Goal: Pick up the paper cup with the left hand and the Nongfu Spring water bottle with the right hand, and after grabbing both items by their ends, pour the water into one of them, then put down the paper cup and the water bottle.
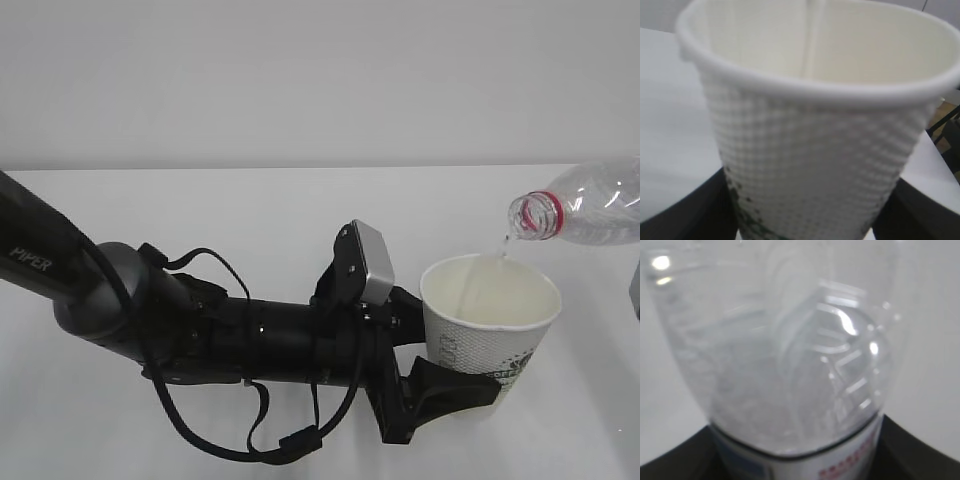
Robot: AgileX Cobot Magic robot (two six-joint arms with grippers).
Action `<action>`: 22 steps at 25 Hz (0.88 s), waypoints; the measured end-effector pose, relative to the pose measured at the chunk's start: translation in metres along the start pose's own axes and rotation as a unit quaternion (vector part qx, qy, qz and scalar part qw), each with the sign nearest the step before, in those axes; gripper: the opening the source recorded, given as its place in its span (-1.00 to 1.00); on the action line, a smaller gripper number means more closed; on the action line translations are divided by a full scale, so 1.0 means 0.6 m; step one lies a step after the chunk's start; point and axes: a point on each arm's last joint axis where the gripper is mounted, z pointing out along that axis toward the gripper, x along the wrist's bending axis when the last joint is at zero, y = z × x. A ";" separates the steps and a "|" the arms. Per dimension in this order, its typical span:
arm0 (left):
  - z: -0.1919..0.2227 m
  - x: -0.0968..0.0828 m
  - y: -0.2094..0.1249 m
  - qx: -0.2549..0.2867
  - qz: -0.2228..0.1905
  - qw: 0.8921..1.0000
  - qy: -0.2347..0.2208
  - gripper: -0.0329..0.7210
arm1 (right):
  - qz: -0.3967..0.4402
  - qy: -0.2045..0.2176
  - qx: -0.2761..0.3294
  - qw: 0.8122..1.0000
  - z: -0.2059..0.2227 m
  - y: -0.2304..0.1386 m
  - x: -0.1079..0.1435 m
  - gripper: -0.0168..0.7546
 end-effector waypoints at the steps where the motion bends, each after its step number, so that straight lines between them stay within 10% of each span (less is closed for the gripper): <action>1: 0.000 0.000 0.000 0.000 0.000 1.000 0.000 0.48 | -0.001 0.000 0.000 1.000 0.000 0.000 0.000 0.19; 22: 0.000 0.000 0.000 0.000 0.000 1.000 0.000 0.48 | -0.001 -0.002 0.000 1.000 0.000 0.000 -0.001 0.19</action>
